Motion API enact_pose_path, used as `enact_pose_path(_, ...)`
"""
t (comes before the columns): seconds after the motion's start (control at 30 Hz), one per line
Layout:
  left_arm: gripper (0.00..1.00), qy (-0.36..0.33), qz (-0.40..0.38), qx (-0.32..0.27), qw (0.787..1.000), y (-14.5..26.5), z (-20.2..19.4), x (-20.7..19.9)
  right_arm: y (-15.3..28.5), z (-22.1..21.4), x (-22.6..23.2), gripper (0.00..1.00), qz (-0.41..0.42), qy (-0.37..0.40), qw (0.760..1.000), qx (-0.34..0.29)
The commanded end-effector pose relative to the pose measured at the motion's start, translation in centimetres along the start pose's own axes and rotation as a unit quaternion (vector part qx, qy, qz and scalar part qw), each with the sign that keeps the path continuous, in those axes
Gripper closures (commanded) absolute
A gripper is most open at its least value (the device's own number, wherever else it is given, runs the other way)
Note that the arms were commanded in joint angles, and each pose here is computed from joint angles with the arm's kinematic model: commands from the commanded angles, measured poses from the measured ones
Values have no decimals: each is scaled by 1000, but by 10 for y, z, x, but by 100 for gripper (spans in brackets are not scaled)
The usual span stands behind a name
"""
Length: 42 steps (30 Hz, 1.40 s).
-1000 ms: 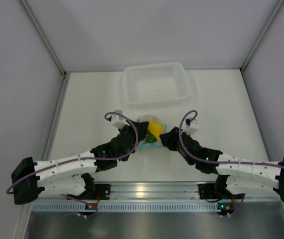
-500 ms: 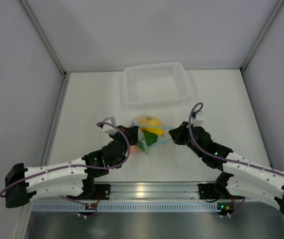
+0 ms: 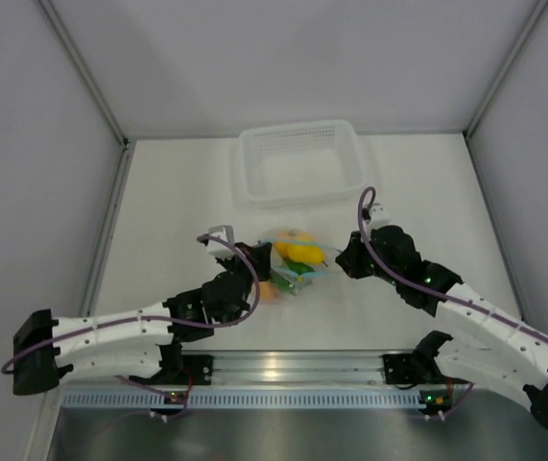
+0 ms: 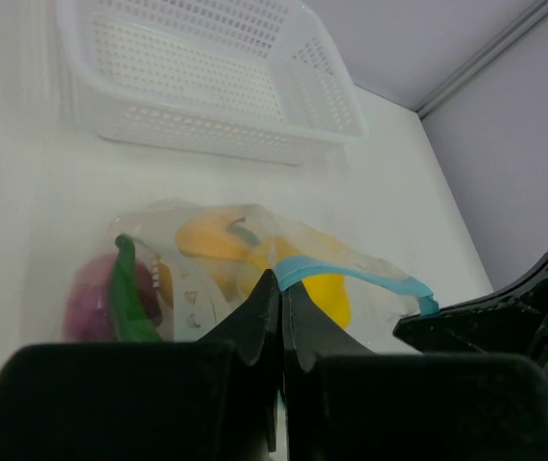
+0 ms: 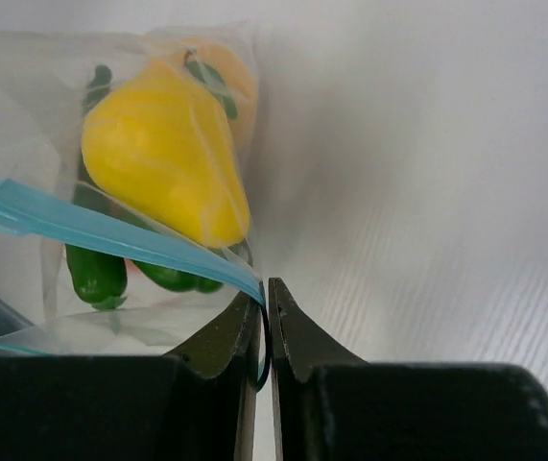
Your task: Open the zip-top bag and remove the fake food
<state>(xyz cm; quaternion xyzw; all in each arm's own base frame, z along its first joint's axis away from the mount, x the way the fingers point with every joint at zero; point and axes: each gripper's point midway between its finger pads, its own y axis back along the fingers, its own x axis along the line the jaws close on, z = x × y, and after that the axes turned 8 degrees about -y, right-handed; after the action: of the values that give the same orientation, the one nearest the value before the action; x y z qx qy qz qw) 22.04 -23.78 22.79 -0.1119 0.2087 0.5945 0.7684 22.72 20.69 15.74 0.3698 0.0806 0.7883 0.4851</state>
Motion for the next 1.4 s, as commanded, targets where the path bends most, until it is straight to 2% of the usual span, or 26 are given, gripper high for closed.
enact_pose_path(0.0,100,12,-19,-12,1000,-7,22,-33,17,10,7,91,7,55,998,18)
enact_pose_path(0.2,100,3,-21,5,1000,-23,23,-71,41,31,28,79,34,61,998,-9)
enact_pose_path(0.4,100,-16,-34,25,999,-36,9,-97,63,44,41,75,47,62,996,-39)
enact_pose_path(0.5,100,-22,-33,32,999,-41,4,-104,73,47,52,73,81,55,994,-56)
enact_pose_path(0.83,100,-10,-59,46,997,-44,-1,-130,41,23,57,67,108,70,991,-30)
enact_pose_path(1.07,100,-27,-50,58,997,-51,-14,-135,50,26,61,68,97,63,989,-92)
enact_pose_path(1.27,100,-37,-42,61,997,-55,-22,-134,65,17,64,66,114,61,987,-95)
enact_pose_path(1.37,100,-28,-54,71,996,-54,-27,-140,54,14,45,63,64,77,991,-92)
